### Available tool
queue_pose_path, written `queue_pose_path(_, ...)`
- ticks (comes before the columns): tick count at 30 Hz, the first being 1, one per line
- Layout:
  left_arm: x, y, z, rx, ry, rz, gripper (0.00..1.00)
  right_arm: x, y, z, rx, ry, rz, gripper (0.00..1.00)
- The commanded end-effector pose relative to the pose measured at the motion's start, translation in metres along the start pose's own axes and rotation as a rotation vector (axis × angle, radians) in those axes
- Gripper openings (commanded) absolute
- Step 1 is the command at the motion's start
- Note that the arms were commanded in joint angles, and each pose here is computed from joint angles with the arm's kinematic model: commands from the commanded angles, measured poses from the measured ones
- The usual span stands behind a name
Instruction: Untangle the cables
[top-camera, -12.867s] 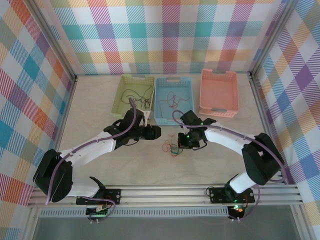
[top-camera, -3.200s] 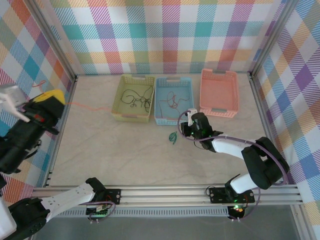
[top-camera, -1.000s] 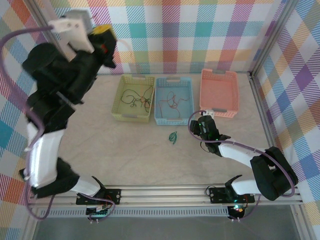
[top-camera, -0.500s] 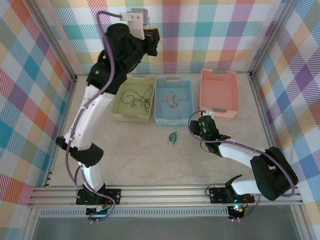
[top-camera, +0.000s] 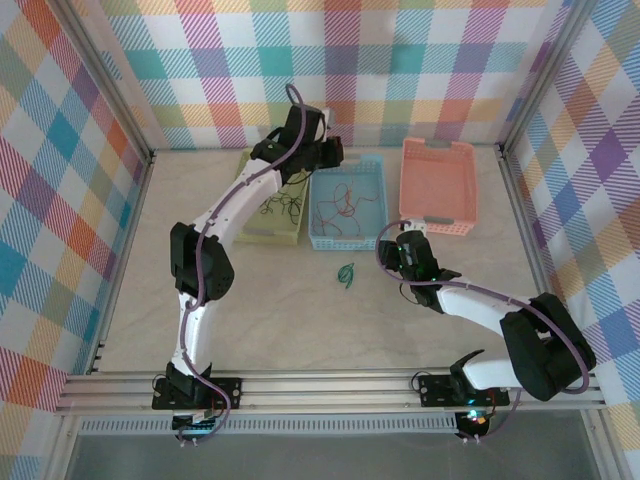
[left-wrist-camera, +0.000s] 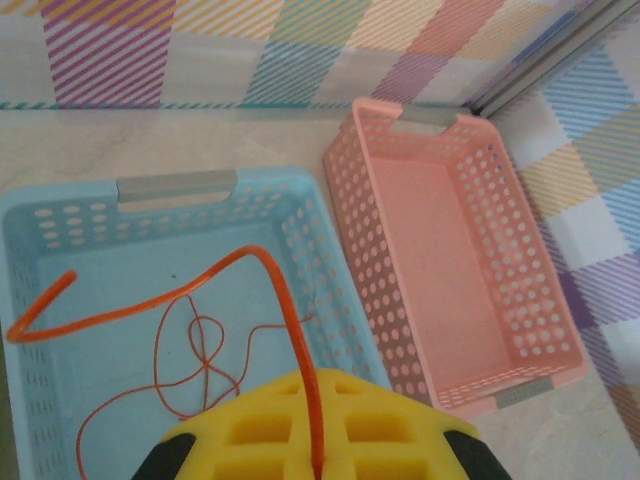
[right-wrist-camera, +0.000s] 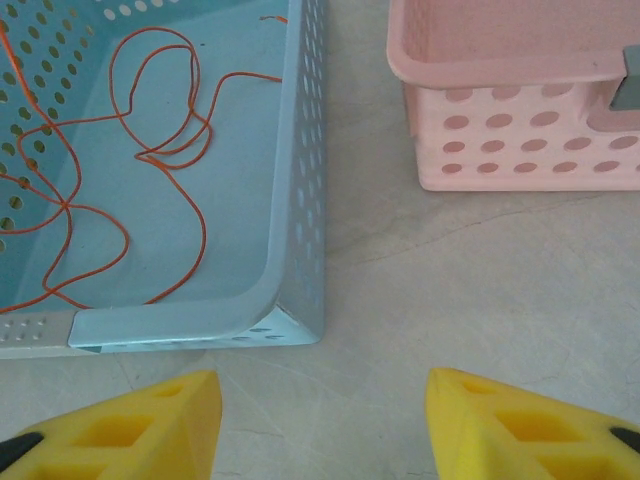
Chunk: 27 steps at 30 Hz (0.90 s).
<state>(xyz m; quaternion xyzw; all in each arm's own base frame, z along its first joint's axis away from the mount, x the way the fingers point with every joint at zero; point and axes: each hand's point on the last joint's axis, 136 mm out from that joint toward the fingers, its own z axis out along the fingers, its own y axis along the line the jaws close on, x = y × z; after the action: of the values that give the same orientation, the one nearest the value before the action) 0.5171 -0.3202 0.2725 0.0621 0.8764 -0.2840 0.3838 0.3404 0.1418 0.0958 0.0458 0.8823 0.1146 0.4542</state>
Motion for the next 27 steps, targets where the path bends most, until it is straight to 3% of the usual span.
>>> queue_pose_path(1, -0.012, -0.002, -0.005, 0.044, 0.009, -0.047, 0.00, -0.005, 0.005, 0.001, -0.022, -0.015, -0.008, 0.57)
queue_pose_path(15, 0.056, 0.026, 0.046, 0.001, 0.235, -0.069, 0.06, -0.005, 0.008, 0.002, -0.034, -0.006, -0.011, 0.57)
queue_pose_path(21, 0.077, 0.029, 0.054, -0.026, 0.313, -0.044, 0.21, -0.005, 0.008, 0.003, -0.036, -0.005, -0.012, 0.57)
queue_pose_path(27, 0.072, 0.027, 0.042, -0.053, 0.304, -0.015, 0.44, -0.004, 0.009, 0.003, -0.038, -0.001, -0.013, 0.57)
